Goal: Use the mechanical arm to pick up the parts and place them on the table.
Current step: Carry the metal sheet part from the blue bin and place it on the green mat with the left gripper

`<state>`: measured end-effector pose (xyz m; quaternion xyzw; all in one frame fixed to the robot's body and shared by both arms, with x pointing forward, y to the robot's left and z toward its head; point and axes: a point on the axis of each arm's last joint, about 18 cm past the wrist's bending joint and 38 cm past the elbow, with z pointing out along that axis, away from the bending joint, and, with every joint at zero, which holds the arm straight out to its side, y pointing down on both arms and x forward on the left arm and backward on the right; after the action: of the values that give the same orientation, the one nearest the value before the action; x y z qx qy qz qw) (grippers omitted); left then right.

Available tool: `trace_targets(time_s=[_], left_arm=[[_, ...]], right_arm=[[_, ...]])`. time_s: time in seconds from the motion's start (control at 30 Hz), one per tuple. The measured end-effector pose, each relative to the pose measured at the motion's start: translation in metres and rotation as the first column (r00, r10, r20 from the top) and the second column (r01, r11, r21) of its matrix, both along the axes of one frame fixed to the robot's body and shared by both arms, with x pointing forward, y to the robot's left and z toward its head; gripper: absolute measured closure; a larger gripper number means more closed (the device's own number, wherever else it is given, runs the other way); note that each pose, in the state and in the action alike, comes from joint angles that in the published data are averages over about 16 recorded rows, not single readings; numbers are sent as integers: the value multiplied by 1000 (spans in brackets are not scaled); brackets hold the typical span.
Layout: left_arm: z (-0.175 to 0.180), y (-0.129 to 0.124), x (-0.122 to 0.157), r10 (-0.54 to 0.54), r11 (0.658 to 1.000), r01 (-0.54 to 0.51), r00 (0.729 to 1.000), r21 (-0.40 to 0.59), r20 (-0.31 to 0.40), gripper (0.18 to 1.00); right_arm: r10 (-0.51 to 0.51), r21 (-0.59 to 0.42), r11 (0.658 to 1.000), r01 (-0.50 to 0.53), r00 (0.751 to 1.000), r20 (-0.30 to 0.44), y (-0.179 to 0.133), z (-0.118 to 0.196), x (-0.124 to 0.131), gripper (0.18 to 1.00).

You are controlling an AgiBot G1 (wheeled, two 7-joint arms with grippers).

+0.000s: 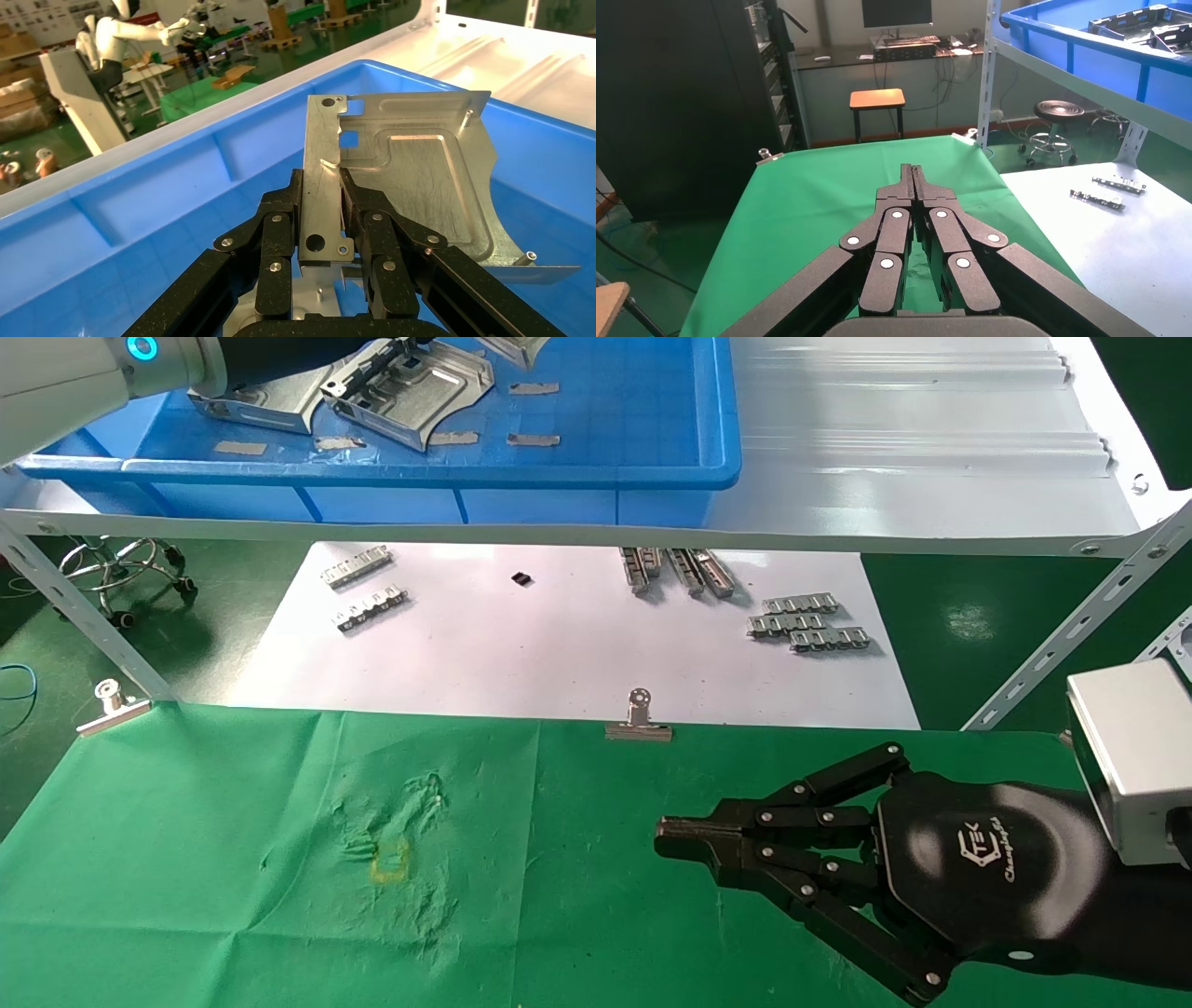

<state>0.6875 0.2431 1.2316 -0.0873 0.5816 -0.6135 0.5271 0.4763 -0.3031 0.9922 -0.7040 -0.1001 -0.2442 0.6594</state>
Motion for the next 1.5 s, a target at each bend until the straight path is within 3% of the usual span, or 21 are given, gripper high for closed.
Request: trace_targets(time_s=[0.37, 0.63, 1.03, 1.27, 1.5], left_arm=[[-11, 22, -26, -106, 992, 104, 994, 75, 31, 904], [-25, 36, -54, -211, 965, 201, 976, 168, 46, 904], [-61, 63, -92, -321, 888, 282, 946, 363, 48, 904], [-89, 80, -104, -323, 836, 264, 946, 481, 42, 904], [-126, 96, -111, -304, 782, 254, 953, 569, -9, 904]], right_arm=[[0, 0, 1000, 0, 1000, 0, 0, 0, 0, 987], [0, 0, 1000, 0, 1000, 0, 0, 0, 0, 987], [0, 0, 1000, 0, 1000, 0, 0, 0, 0, 987], [0, 0, 1000, 0, 1000, 0, 0, 0, 0, 987], [0, 0, 1000, 0, 1000, 0, 0, 0, 0, 987]])
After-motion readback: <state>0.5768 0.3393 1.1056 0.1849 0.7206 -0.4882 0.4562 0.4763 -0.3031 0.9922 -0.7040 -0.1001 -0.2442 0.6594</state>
